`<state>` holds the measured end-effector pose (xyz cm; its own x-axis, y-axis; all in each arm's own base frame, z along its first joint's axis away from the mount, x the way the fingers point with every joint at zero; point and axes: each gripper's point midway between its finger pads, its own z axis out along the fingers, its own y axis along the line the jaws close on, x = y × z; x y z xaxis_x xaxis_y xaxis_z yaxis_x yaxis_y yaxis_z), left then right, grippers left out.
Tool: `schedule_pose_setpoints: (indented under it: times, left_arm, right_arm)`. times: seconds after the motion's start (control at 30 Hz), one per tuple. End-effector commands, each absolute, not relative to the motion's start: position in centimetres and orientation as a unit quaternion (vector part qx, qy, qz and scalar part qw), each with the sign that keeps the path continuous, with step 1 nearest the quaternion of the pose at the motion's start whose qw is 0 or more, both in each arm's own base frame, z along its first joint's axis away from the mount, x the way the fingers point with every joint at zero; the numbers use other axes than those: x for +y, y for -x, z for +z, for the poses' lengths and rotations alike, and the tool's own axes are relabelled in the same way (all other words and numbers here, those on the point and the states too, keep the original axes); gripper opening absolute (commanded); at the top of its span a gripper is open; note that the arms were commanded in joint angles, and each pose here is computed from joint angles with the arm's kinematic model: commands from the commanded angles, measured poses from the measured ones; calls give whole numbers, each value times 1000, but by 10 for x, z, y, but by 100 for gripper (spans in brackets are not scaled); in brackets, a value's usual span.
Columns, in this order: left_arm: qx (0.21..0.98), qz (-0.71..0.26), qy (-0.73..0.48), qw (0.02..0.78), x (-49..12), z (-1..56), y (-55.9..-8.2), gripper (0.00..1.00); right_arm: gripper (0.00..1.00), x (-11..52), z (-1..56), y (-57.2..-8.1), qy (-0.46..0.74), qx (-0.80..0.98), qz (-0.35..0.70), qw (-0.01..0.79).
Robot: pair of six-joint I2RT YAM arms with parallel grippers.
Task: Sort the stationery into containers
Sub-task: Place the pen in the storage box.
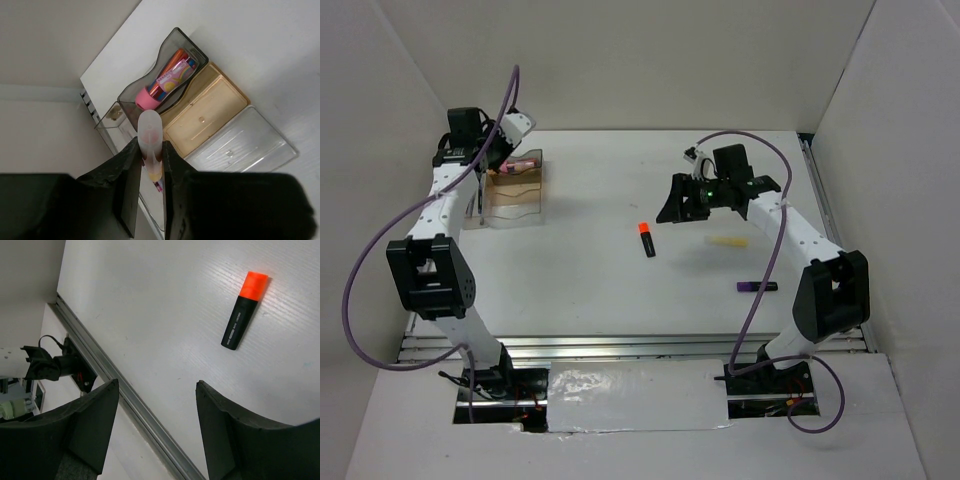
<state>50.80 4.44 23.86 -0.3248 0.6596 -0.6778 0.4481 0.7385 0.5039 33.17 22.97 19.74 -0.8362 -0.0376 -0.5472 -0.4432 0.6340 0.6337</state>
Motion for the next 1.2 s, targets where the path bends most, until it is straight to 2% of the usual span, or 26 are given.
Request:
schedule_pose_setpoints:
  times: [0.0, 0.23, 0.4, 0.63, 0.77, 0.8, 0.87, 1.03, 1.17]
  left_arm:
    - [771, 147, -392, 480, 53, 238, -534, 2]
    - [783, 130, -383, 472, 53, 214, -552, 4]
    - [793, 138, -371, 463, 59, 188, -561, 11]
    - [798, 149, -376, 447, 63, 165, -570, 11]
    - [807, 146, -363, 442, 68, 156, -573, 36]
    - [808, 145, -359, 444, 68, 158, -576, 37]
    - [818, 136, -350, 436, 70, 152, -575, 40]
    - [823, 129, -329, 444, 76, 160, -575, 63]
    - [820, 108, -310, 469, 73, 187, -571, 69]
  right_arm:
    - [70, 225, 209, -333, 148, 855, 412, 278]
    - [70, 221, 203, -334, 140, 858, 410, 274]
    - [70, 215, 199, -336, 132, 862, 405, 275]
    - [70, 210, 195, -341, 127, 867, 393, 279]
    - [70, 200, 186, -348, 117, 883, 352, 289]
    - [71, 196, 184, -351, 114, 888, 338, 291]
    - [79, 186, 177, -356, 109, 899, 306, 295]
    - [84, 171, 179, -358, 119, 907, 272, 298]
    - [87, 159, 182, -354, 144, 914, 248, 288]
